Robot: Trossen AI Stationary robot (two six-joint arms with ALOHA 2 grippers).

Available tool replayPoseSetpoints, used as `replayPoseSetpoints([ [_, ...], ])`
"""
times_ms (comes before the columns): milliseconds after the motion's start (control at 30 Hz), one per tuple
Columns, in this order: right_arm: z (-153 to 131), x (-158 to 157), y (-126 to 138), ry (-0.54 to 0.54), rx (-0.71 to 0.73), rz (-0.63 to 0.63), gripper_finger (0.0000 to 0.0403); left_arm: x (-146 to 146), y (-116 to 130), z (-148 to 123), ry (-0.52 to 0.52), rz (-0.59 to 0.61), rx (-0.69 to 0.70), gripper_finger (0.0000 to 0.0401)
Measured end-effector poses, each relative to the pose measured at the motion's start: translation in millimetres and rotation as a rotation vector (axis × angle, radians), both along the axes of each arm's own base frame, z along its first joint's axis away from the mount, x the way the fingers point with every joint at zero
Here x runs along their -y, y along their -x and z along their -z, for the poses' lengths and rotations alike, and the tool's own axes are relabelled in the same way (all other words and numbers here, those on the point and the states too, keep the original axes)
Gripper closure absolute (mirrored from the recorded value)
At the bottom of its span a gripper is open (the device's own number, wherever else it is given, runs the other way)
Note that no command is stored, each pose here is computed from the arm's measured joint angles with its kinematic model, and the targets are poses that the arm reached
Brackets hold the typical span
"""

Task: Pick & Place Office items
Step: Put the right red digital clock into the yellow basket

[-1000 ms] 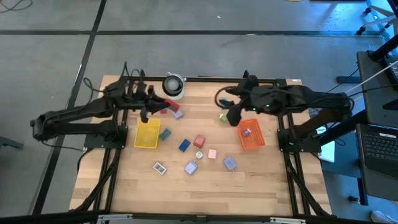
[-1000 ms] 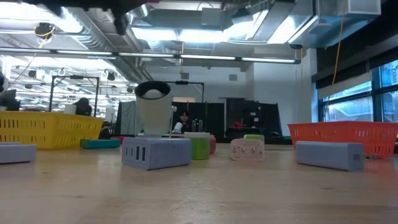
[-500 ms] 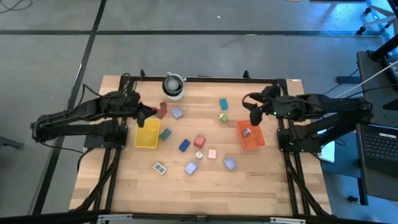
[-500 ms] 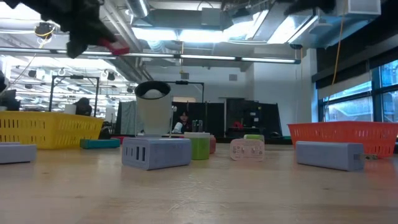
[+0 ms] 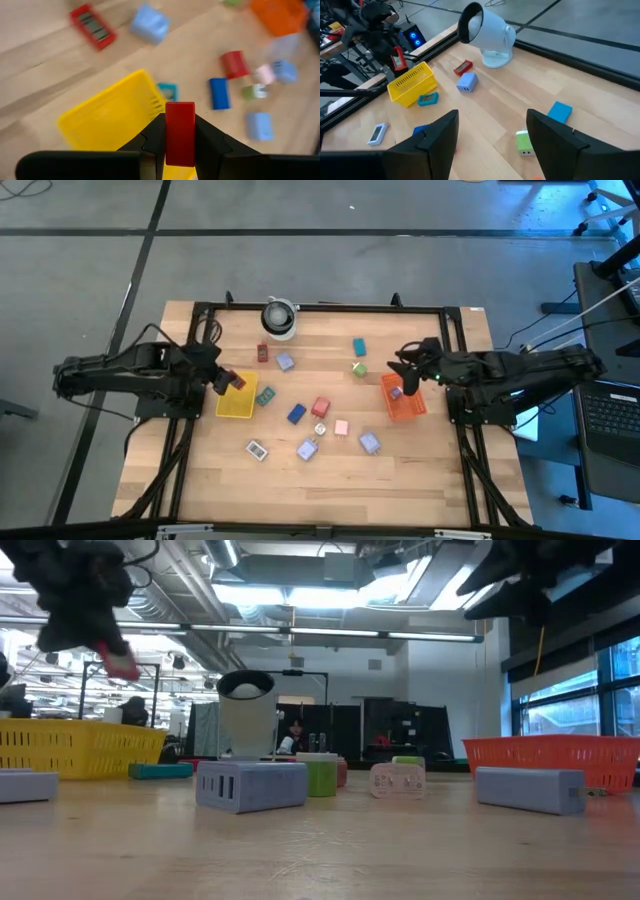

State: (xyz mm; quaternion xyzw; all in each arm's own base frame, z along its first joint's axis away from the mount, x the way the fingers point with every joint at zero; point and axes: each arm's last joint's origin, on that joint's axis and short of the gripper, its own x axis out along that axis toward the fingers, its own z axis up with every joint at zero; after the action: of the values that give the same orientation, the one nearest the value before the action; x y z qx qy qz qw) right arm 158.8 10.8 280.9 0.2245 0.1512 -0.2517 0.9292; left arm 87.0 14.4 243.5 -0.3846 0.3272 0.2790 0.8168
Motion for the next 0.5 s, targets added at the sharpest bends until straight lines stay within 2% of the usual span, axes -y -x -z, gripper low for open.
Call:
replayPoseSetpoints([
  [100, 5.3, -0.6, -3.3, 0.000, 0.001, 0.000, 0.0170, 0.2, 1.5, 3.2, -0.013, -0.045, -0.050, 0.0333],
  [267, 13.0, -1.7, -9.0, 0.000, -0.007, -0.002, 0.0170, 1.6, -5.7, 12.3, 0.005, -0.056, -0.109, 0.0334],
  [500, 17.2, -2.6, -14.7, 0.005, -0.026, -0.002, 0.0170, 2.7, -19.9, 26.4, -0.020, -0.066, -0.232, 0.0334],
])
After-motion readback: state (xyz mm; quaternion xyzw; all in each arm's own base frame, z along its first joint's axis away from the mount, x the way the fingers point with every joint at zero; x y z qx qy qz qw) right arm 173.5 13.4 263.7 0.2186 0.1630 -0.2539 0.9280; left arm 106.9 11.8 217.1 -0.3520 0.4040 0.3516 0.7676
